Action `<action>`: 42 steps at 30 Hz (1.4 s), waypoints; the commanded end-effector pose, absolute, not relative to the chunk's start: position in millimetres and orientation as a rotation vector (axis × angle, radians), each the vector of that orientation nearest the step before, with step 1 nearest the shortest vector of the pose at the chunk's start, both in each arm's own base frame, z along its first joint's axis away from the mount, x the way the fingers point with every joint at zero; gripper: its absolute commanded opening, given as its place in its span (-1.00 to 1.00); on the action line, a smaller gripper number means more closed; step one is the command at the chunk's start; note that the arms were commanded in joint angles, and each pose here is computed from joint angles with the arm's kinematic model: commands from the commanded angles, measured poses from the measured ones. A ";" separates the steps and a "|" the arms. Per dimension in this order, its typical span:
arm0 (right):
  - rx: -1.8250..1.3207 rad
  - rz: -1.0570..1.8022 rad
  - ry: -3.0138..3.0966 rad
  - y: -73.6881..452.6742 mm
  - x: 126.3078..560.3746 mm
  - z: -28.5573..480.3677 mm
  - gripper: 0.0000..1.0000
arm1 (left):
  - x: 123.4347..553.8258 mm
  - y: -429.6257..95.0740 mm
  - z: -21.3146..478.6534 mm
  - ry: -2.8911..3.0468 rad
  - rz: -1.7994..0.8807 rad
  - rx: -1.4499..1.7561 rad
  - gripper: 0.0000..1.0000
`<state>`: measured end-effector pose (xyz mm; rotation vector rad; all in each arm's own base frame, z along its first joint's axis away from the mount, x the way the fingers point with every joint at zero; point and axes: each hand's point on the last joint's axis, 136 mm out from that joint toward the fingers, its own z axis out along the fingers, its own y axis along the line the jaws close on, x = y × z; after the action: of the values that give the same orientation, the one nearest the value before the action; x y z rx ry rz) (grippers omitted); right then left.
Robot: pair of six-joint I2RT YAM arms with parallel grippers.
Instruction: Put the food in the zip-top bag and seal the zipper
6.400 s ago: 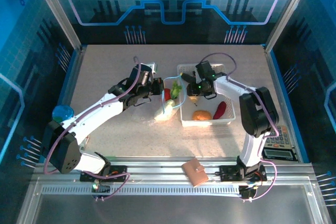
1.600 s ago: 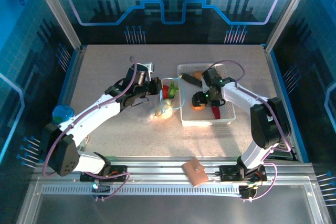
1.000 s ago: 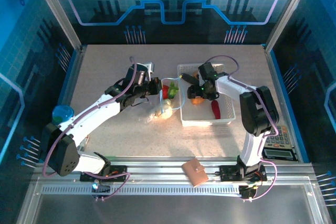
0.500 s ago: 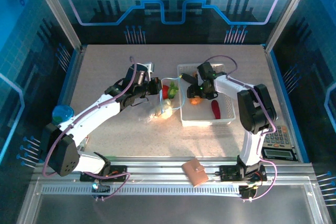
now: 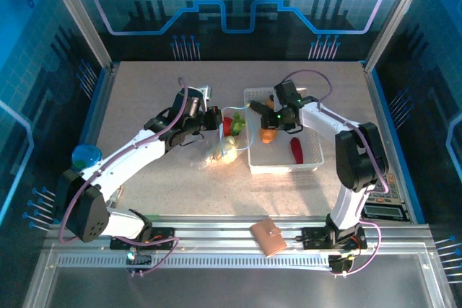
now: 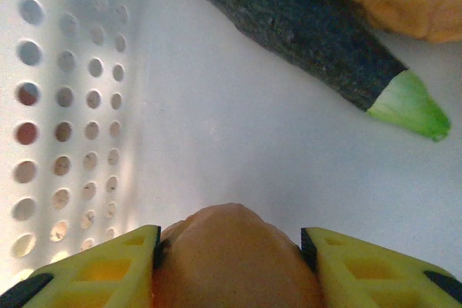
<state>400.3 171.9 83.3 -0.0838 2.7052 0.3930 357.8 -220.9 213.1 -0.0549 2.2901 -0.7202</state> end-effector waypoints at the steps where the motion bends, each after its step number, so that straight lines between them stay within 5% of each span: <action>1: -0.080 0.367 2.643 162.7 403.1 111.5 -0.41 | 355.6 -218.0 218.2 2.277 -0.725 -0.043 -0.97; 14: -0.076 0.316 2.351 150.4 400.2 222.9 -0.40 | 358.2 -221.1 216.3 2.283 -0.735 -0.042 -0.97; 22: -0.249 0.371 2.173 199.7 368.0 281.1 -0.39 | 361.2 -224.1 219.1 2.282 -0.746 -0.044 -0.98; 31: -0.405 0.458 2.104 262.8 340.7 277.4 -0.39 | 366.6 -231.8 221.6 2.293 -0.775 -0.039 -0.99; 42: -0.454 0.419 2.226 294.9 335.2 215.2 -0.37 | 366.7 -232.2 225.3 2.290 -0.777 -0.035 -0.99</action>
<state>331.9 289.5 225.0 -0.4755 2.2192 0.4398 362.7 -230.4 211.6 -0.0393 2.3109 -0.7519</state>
